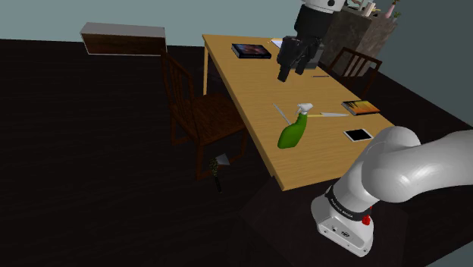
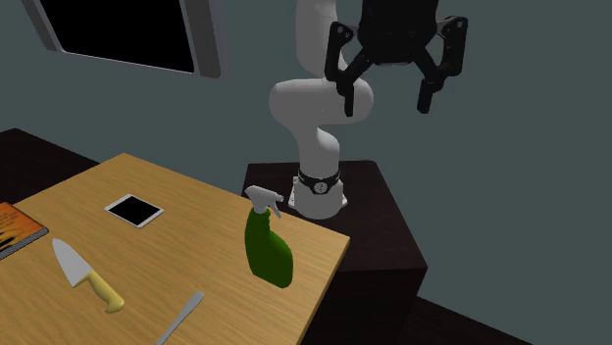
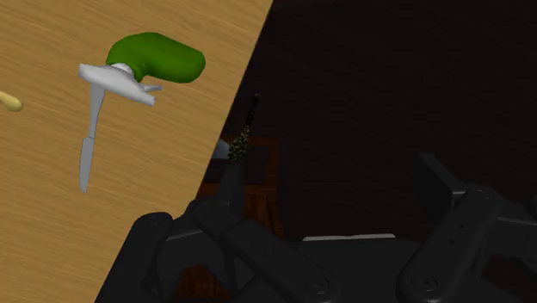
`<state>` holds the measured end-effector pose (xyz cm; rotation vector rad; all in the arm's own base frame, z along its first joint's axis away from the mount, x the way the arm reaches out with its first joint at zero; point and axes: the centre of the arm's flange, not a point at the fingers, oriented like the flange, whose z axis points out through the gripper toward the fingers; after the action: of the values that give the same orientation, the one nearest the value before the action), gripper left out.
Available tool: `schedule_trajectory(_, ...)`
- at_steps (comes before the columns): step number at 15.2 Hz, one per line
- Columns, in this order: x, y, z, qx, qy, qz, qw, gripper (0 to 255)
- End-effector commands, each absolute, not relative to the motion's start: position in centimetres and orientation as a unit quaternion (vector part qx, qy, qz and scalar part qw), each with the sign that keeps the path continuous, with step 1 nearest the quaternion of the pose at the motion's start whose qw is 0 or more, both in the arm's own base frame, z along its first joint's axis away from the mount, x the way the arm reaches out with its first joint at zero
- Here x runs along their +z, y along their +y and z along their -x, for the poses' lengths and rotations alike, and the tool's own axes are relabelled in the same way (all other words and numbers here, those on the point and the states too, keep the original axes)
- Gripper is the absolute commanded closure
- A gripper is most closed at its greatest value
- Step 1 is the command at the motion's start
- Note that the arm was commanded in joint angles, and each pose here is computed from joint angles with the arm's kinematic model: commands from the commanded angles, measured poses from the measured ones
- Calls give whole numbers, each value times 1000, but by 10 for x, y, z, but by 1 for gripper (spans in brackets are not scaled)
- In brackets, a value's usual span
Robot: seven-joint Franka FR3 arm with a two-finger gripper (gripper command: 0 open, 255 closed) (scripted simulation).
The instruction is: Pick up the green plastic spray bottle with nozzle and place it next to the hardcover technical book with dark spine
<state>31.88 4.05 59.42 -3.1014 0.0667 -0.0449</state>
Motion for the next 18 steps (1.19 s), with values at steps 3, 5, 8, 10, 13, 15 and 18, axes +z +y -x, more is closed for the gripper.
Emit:
schedule_trajectory(3, 570, 36, -325, 10, -30, 1000, 4, 0)
schedule_trajectory(5, 545, 32, -329, 34, -81, 996, -11, 0)
schedule_trajectory(8, 508, 24, -336, 69, -157, 985, -34, 0)
schedule_trajectory(10, 483, 19, -339, 93, -207, 973, -49, 0)
schedule_trajectory(13, 446, 10, -343, 128, -281, 949, -72, 0)
schedule_trajectory(15, 421, 3, -345, 150, -329, 928, -86, 0)
schedule_trajectory(18, 385, -8, -347, 183, -398, 892, -108, 0)
